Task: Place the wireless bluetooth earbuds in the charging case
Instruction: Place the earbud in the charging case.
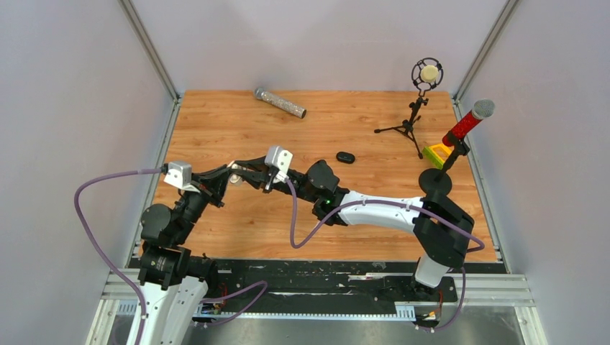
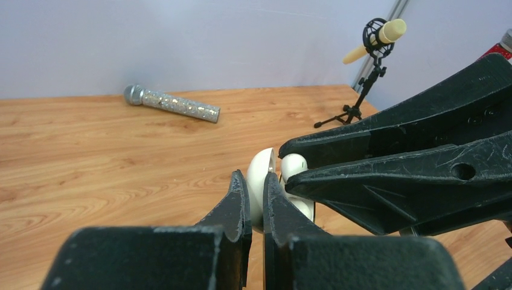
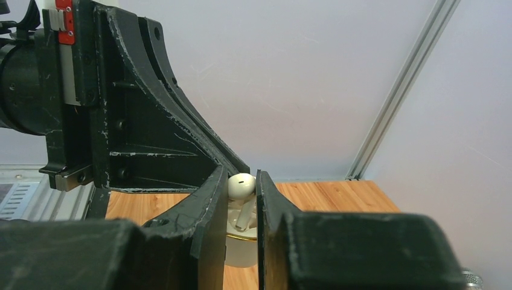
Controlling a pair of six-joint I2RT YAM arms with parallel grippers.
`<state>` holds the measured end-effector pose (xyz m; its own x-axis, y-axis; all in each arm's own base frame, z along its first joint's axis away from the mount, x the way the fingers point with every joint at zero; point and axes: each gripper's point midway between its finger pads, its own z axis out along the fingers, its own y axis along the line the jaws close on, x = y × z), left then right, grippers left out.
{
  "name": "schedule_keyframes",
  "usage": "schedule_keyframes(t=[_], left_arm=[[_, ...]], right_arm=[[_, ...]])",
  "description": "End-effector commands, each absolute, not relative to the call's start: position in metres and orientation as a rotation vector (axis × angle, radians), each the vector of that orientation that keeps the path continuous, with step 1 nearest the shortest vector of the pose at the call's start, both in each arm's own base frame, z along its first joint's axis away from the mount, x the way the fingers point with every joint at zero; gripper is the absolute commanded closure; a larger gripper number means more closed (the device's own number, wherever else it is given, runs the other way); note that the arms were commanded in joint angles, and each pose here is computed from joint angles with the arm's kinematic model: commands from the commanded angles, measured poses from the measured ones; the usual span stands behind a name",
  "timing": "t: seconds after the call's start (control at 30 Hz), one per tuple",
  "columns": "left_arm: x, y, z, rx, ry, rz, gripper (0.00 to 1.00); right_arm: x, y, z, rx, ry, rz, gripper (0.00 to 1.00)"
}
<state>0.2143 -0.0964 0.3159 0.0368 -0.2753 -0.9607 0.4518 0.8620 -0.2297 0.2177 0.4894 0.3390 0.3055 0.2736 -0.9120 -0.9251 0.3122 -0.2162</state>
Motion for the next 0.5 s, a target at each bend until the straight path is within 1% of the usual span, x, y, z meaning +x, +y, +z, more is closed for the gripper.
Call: schedule_keyframes(t=[0.0, 0.17, 0.47], left_arm=[[0.207, -0.096, 0.335, 0.143, 1.37, -0.582, 1.0], [0.208, -0.097, 0.332, 0.136, 1.373, -0.591, 1.0], [0.208, -0.096, 0.333, 0.128, 1.374, -0.593, 1.0]], right_arm=[[0.215, 0.475, 0.371, -0.851, 0.823, 0.95, 1.0], [0.21, 0.476, 0.383, -0.853, 0.778, 0.97, 1.0], [0.21, 0.476, 0.38, -0.876, 0.775, 0.985, 1.0]])
